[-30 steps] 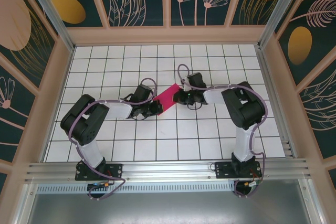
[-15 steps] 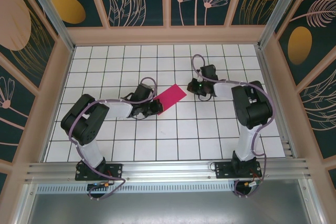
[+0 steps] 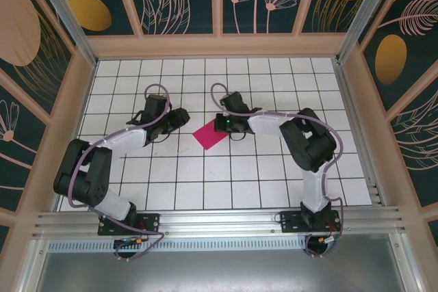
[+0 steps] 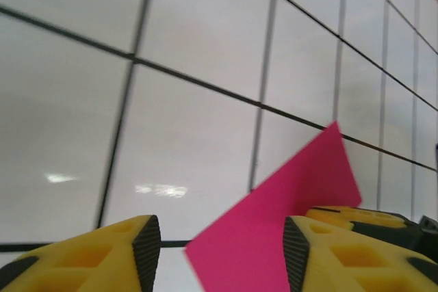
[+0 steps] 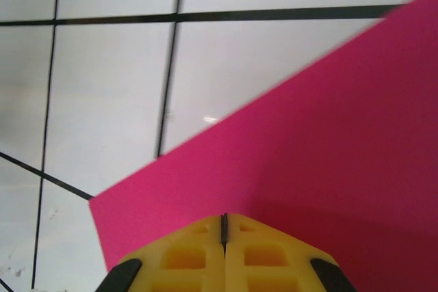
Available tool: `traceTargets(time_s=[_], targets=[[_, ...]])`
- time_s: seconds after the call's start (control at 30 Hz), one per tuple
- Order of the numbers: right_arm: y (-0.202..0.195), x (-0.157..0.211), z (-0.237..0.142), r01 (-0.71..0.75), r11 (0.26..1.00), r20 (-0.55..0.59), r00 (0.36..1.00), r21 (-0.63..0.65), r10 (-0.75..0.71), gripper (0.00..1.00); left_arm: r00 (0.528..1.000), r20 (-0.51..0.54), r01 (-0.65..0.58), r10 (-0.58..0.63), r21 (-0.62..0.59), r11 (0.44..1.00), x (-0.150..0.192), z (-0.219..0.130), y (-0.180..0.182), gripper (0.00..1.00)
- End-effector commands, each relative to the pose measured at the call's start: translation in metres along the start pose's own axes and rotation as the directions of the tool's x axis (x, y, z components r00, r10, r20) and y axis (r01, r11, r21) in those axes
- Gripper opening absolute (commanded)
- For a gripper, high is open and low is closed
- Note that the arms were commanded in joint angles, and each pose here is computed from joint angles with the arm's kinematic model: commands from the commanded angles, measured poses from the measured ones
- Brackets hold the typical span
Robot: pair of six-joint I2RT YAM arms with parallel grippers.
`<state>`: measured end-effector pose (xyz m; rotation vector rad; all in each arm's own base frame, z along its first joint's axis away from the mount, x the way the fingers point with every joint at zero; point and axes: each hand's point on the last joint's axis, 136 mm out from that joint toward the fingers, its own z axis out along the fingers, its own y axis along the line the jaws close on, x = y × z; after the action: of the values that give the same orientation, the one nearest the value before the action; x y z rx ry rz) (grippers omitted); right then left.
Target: Fold a paper plane with a square sheet of paper (pick it up from the middle)
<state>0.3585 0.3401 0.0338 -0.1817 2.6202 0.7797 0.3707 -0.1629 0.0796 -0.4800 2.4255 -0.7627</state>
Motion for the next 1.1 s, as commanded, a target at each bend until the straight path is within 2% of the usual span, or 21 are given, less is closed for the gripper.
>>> traceTargets(time_s=[0.0,0.27,0.4,0.57,0.67,0.77,0.83,0.97,1.07], targets=[[0.014,0.006,0.012,0.023,1.000,-0.030,0.999,0.017,-0.023,0.07,0.999,0.015,0.036,-0.035,-0.096,0.995,0.003,-0.007,0.030,0.58],[0.042,0.028,0.042,0.098,0.995,-0.128,0.987,0.004,-0.096,0.08,0.997,0.057,0.061,-0.052,-0.161,0.985,-0.002,-0.012,0.049,0.69],[0.043,0.046,0.044,0.146,0.989,-0.195,0.970,0.001,-0.143,0.06,0.996,0.074,0.060,-0.048,-0.176,0.983,-0.005,-0.015,0.052,0.74],[0.014,0.082,0.024,0.300,0.954,-0.313,0.907,0.009,-0.283,0.03,0.997,0.063,0.053,-0.043,-0.165,0.985,-0.003,-0.014,0.050,0.75],[-0.013,0.087,0.003,0.381,0.923,-0.345,0.874,0.048,-0.343,0.02,0.999,0.039,0.036,-0.031,-0.133,0.990,-0.001,-0.012,0.043,0.76],[-0.026,0.066,-0.016,0.349,0.935,-0.285,0.905,0.069,-0.316,0.04,1.000,0.014,0.023,-0.022,-0.093,0.995,0.002,-0.011,0.034,0.76],[-0.023,0.041,-0.028,0.267,0.961,-0.196,0.948,0.065,-0.250,0.07,1.000,-0.006,0.016,-0.016,-0.065,0.998,0.004,-0.008,0.029,0.76],[-0.010,0.010,-0.046,0.139,0.990,-0.044,0.989,0.032,-0.138,0.19,0.999,-0.047,0.011,-0.012,-0.006,1.000,0.011,-0.006,0.018,0.77],[-0.020,-0.002,-0.052,0.053,0.994,0.023,0.998,0.092,-0.056,0.25,0.997,-0.079,-0.003,0.006,0.040,0.999,0.020,-0.005,0.005,0.77]])
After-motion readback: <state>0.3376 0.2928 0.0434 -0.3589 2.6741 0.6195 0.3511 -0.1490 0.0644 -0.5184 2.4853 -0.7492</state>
